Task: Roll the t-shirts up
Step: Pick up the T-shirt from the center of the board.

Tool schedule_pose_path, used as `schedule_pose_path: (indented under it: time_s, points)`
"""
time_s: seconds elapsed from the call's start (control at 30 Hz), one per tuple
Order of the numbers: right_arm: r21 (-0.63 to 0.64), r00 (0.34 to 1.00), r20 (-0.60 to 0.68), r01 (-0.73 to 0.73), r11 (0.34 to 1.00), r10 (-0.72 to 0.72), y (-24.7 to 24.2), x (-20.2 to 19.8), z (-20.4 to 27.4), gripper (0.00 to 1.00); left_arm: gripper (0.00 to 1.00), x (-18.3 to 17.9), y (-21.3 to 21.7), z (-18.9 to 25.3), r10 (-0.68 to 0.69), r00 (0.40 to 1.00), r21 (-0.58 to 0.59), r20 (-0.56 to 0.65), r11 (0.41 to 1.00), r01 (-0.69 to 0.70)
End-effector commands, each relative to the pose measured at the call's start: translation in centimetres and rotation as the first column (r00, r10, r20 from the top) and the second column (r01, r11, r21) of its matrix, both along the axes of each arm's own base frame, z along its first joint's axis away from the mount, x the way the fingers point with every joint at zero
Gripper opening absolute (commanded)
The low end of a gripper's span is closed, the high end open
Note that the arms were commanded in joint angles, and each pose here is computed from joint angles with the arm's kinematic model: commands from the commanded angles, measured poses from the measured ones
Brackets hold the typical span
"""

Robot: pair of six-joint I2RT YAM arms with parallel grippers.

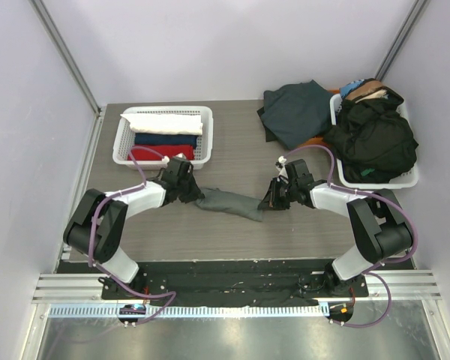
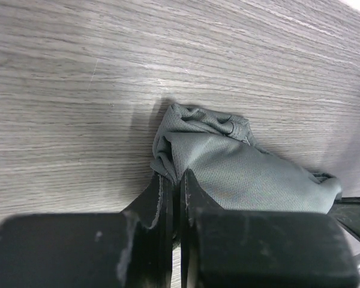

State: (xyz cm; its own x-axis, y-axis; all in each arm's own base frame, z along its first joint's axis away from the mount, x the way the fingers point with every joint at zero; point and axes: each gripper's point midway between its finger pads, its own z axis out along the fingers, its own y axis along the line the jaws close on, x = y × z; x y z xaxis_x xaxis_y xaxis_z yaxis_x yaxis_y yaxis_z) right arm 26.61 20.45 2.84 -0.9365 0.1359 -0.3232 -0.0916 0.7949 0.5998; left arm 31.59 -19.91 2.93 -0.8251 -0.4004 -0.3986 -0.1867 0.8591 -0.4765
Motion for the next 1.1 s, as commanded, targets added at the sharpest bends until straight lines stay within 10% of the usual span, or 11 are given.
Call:
schedule_pose_path:
  time_s: [0.0,0.6,1.07]
  points:
    - [0.025,1.000,-0.001,0.012,1.000,-0.012,0.2,-0.3,1.2,0.01,0.00,-1.0,2.1,-0.7,0.045,0.999,0.108,-0.007,0.993,-0.044]
    - [0.145,0.987,0.155,0.009,0.989,-0.032,2.3,2.7,12.4,0.01,0.00,0.1,6.6,12.1,0.098,0.974,0.224,0.202,0.964,-0.144]
    - [0.241,0.948,0.319,-0.086,0.967,0.005,12.8,12.7,20.7,0.01,0.00,8.3,14.8,19.5,0.282,0.906,0.236,0.315,0.901,-0.363]
